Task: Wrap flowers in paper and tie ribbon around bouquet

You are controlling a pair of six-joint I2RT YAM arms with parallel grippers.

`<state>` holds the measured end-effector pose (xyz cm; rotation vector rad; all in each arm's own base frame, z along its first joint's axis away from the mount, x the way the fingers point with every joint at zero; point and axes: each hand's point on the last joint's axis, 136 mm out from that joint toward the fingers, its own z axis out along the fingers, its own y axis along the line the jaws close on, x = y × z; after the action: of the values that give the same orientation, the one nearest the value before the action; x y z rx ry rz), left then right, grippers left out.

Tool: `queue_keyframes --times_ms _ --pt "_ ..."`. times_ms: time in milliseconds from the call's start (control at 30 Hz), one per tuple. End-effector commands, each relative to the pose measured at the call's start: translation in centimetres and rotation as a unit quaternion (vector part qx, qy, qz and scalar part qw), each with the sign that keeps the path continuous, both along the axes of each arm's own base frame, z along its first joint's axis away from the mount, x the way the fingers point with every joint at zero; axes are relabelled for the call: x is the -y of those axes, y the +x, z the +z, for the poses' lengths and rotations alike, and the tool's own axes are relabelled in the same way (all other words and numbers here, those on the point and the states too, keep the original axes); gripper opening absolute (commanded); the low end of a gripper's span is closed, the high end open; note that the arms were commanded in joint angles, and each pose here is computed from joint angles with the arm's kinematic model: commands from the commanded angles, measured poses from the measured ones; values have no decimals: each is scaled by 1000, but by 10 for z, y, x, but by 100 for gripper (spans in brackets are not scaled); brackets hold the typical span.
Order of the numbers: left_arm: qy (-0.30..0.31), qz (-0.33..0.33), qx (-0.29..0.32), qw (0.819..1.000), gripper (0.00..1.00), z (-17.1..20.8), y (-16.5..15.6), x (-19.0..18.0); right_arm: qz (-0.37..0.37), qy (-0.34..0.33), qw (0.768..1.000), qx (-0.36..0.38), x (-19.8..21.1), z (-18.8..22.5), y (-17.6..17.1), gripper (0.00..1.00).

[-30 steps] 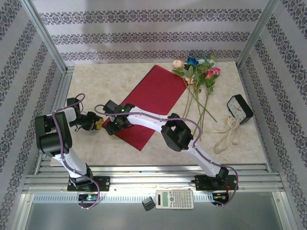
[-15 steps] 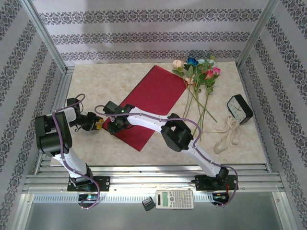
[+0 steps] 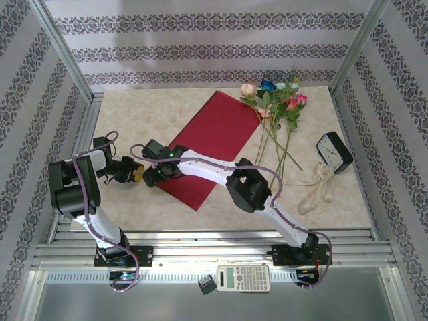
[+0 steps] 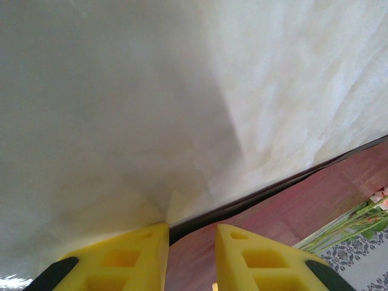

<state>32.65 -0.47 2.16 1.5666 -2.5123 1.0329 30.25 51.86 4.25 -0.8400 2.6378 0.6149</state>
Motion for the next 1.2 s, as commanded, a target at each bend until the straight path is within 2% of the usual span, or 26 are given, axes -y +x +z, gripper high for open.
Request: queue_keyframes --times_ms 0,300,567,1167 --pt "-29 -6 -29 999 27 -6 -13 16 -14 0 1000 -26 2 -13 3 57" --pt "-35 -21 -33 999 27 -6 -10 26 -44 61 991 -107 0 -28 1 47" --pt "-31 -33 -39 998 27 -5 -14 29 -71 104 982 -138 6 -29 10 46" --pt "0 -29 -10 1000 40 17 2 20 -66 106 981 -149 13 -32 5 48"
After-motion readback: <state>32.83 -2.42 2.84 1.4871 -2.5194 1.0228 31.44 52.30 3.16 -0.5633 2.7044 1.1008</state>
